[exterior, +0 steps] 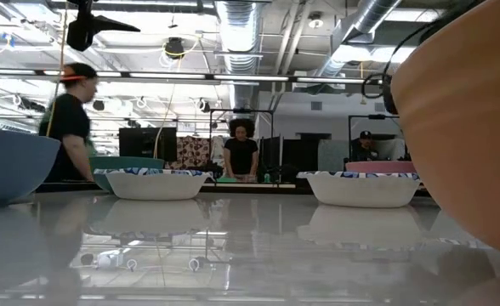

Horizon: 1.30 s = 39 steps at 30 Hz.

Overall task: Nest bowls inside each other
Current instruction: Stack the right white and blue bowl on top of the other middle white and blue bowl

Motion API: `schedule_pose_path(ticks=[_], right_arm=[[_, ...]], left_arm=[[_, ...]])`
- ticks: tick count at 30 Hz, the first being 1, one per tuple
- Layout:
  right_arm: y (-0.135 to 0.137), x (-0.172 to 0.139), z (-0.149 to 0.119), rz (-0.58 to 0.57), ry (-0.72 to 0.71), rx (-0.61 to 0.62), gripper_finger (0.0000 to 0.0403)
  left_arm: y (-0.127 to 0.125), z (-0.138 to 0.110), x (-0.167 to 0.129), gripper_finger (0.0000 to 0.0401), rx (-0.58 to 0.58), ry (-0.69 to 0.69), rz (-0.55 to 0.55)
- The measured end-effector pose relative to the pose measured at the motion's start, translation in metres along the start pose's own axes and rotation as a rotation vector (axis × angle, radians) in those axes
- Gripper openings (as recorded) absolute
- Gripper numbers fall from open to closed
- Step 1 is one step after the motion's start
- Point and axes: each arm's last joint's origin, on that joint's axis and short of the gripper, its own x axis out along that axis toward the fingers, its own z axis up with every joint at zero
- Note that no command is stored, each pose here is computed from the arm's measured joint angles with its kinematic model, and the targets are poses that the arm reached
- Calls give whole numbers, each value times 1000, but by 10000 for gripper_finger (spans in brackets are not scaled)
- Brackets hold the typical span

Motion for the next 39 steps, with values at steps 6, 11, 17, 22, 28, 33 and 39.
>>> schedule_pose_path(ticks=[6,11,17,22,28,33,39], right_arm=[[-2,15,8,31,91,-3,233],[-2,19,9,40,118,-6,153],[-1,15,6,47,112,-16,34],[1,9,0,43,108,-22,16],[3,-3,-10,30,72,-16,9],[4,-22,-14,4,13,2,7],[3,-50,-14,-28,-86,41,8]], left_arm=[[0,0,0,263,2,3,4],[0,0,0,263,2,4,5],[0,0,0,263,2,4,5],[1,0,0,263,12,5,5],[1,0,0,263,15,5,5],[1,0,0,263,15,5,5],[1,0,0,263,16,5,5]])
